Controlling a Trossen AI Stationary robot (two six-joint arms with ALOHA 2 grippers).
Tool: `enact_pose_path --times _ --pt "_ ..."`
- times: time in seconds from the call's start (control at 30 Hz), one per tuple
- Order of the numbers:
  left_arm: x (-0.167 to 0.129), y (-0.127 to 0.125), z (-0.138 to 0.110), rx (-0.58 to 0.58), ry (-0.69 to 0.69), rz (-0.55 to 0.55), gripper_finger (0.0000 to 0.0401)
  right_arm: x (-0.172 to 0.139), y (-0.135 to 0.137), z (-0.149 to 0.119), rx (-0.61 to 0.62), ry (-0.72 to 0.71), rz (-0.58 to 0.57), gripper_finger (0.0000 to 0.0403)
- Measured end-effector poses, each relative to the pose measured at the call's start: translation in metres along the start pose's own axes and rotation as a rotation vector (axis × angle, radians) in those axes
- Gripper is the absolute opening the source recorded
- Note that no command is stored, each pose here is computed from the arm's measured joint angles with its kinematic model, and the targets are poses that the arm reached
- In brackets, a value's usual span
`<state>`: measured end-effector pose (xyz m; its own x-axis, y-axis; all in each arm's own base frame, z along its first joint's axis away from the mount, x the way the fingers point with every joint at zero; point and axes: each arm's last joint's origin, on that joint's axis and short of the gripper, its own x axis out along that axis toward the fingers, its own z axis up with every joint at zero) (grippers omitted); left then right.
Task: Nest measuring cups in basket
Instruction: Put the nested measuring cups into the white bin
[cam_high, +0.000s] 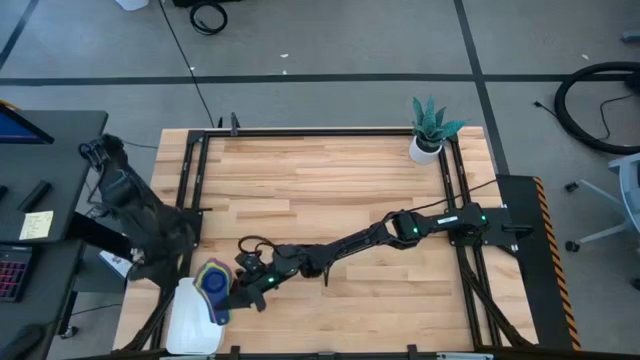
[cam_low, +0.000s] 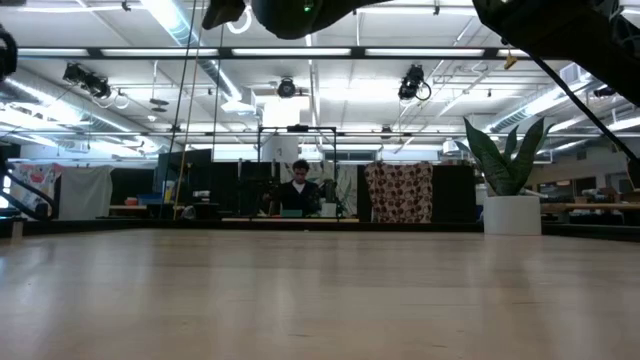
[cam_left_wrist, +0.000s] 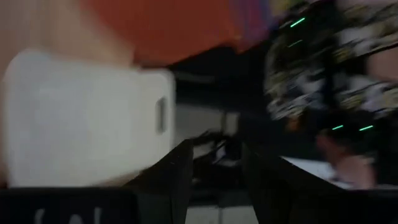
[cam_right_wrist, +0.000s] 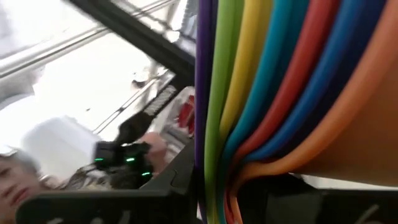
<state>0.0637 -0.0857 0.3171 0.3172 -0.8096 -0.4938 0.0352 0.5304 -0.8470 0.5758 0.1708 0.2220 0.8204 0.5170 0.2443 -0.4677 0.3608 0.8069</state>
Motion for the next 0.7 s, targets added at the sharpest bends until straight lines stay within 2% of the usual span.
enact_pose_path --times 0.1,0.2,0.37,0.53,0.7 --pt "0.012 0.006 -0.005 -0.014 0.079 0.129 0.0141 -0.001 0.005 0.004 -0.022 0.003 0.069 0.0077" --pt "0.023 0.011 -0.007 -0.002 0.066 0.259 0.0141 -0.002 0.012 0.007 -0.034 -0.001 0.151 0.0077" --pt "0.044 0.007 -0.007 0.035 0.05 0.329 0.0141 -0.005 0.027 0.013 -0.084 -0.013 0.315 0.0077" --pt "0.07 0.008 -0.011 0.001 0.065 0.435 0.0141 -0.015 0.039 0.026 -0.121 -0.062 0.489 0.0077" --pt "0.101 0.012 -0.014 0.022 0.092 0.542 0.0141 -0.021 0.041 0.039 -0.098 -0.09 0.541 0.0077"
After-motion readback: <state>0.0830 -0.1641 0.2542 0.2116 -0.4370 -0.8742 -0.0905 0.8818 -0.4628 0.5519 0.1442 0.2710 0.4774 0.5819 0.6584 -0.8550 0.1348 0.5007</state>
